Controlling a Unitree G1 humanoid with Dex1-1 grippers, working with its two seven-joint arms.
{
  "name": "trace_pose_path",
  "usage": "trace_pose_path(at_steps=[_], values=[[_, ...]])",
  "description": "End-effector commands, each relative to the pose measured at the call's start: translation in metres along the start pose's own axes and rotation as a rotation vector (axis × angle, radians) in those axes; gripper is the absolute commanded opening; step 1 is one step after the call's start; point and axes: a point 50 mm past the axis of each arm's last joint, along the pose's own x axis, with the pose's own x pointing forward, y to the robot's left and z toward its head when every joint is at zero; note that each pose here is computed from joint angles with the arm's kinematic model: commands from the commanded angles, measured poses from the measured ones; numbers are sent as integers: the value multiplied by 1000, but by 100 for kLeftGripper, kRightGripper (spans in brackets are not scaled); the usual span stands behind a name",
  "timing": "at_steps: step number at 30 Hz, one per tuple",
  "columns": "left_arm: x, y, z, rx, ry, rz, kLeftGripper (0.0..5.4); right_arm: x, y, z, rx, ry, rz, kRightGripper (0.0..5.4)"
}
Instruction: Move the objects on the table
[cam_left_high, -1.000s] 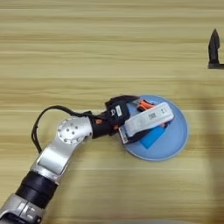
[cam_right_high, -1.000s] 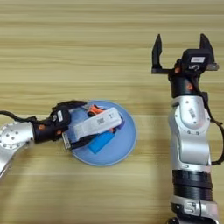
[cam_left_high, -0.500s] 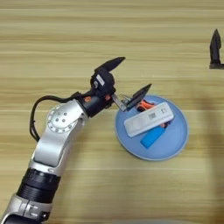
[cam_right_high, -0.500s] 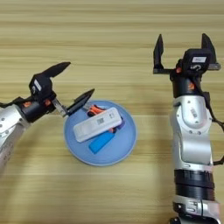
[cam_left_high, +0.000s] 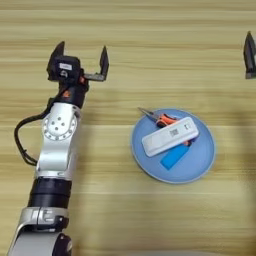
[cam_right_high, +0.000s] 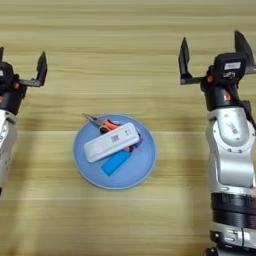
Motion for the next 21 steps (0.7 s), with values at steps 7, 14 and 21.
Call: trace_pose_path(at_steps=[7,14,21], values=[[-3,21,-9,53,8,88,539,-1,17,5,4,7,428,540],[-11,29,-13,52,24,90,539,0,32,5,44,36,725,540],[-14,26,-17,40,33,69,539,-10,48,-4,75,125,1015,540]])
